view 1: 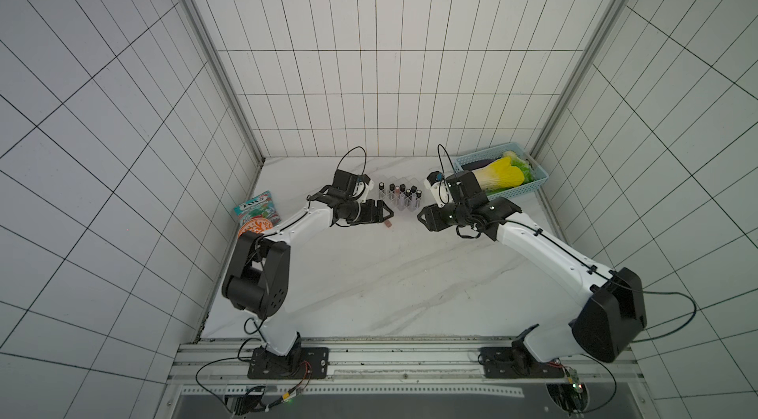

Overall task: Arrange the lipsticks in the organizer
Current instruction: Pick up the lipstick at the center of the board.

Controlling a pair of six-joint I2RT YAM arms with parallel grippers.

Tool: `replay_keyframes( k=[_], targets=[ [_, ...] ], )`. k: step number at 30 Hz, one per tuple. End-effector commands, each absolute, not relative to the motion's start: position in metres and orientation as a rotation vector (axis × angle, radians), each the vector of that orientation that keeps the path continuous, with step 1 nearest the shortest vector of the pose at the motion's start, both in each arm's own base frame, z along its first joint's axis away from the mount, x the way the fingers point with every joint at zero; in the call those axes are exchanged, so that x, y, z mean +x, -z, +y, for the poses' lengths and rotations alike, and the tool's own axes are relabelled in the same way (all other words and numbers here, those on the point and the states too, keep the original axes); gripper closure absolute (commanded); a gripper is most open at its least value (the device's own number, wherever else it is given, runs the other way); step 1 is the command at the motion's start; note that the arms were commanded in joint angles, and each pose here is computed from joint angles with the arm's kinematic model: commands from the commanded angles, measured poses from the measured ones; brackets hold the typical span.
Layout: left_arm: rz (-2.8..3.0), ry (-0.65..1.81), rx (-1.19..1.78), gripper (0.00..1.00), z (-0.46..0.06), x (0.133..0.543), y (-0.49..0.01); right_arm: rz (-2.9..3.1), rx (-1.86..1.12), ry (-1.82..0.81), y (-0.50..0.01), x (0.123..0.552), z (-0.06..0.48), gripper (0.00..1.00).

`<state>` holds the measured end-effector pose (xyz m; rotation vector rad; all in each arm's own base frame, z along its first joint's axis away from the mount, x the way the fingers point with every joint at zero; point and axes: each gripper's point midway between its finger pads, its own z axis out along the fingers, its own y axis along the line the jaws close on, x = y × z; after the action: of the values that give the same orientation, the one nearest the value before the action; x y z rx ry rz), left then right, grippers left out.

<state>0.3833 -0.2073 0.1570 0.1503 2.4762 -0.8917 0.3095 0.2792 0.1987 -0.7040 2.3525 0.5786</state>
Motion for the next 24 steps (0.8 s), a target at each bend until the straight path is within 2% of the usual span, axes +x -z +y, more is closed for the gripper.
replay_keyframes(
  k=[1, 6, 16, 24],
  targets=[
    [2.307, 0.729, -0.041, 0.13, -0.145, 0.399, -0.193, 2.385, -0.75, -0.625, -0.177, 0.313, 0.297, 0.41],
    [2.142, 0.7, -0.15, 0.13, -0.105, 0.39, -0.223, 2.427, -0.847, -0.625, -0.146, 0.323, 0.327, 0.37],
    [2.057, 0.724, -0.148, 0.13, -0.104, 0.382, -0.233, 2.471, -0.902, -0.444, -0.089, 0.369, 0.375, 0.39],
    [2.028, 0.725, -0.145, 0.14, -0.102, 0.379, -0.238, 2.489, -1.008, -0.334, -0.055, 0.381, 0.398, 0.43]
  ],
)
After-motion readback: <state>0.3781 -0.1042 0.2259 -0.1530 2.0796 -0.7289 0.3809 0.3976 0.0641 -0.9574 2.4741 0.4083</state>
